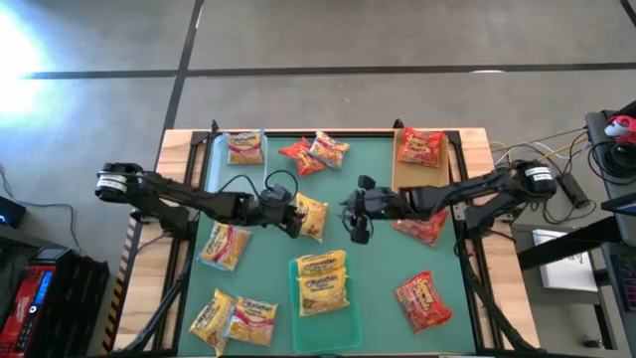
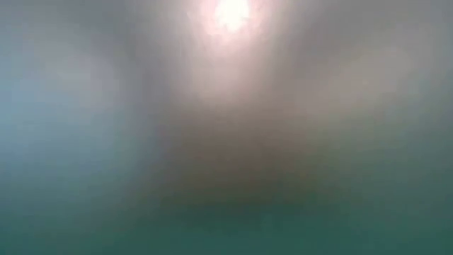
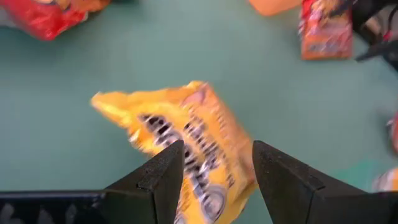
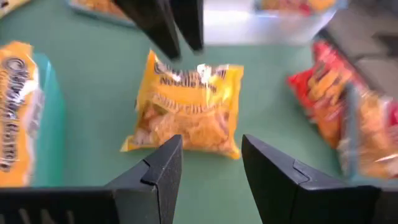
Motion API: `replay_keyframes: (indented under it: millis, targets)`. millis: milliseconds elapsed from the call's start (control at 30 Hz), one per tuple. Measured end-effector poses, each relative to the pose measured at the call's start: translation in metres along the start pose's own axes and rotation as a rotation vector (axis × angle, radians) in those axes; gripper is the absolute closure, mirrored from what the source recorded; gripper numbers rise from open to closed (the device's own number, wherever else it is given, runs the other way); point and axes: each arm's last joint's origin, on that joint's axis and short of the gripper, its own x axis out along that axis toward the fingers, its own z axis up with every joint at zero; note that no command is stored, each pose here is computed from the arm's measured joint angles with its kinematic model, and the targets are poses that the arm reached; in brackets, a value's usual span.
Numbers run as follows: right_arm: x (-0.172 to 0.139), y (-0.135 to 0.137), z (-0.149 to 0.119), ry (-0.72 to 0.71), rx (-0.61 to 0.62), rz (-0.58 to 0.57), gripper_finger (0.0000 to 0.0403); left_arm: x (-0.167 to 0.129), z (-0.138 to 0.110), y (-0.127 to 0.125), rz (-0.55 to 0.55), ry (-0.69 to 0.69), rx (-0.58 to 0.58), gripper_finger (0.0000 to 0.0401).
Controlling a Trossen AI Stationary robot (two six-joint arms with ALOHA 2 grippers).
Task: Sort Maruchan noodles
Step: Put the top yellow noodle pack into the green bin
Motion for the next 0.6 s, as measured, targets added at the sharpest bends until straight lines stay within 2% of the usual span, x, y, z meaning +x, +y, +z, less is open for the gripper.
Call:
replay_keyframes:
  millis: [133, 333, 600]
  targets:
    - [0.017, -0.009, -0.009, 0.04, 0.044, 0.094, 0.0248, -0.007, -0.002, 0.005, 0.044, 0.045, 0.015, 0.0227]
    - [0.04, -0.009, -0.012, -0.024, 0.08, 0.182, 0.0248, -0.008, -0.004, 0.006, 0.027, 0.091, 0.021, 0.0227]
    - [0.06, -0.01, -0.022, -0.021, 0.117, 0.185, 0.0248, -0.007, -0.006, 0.009, 0.048, 0.087, 0.083, 0.0227]
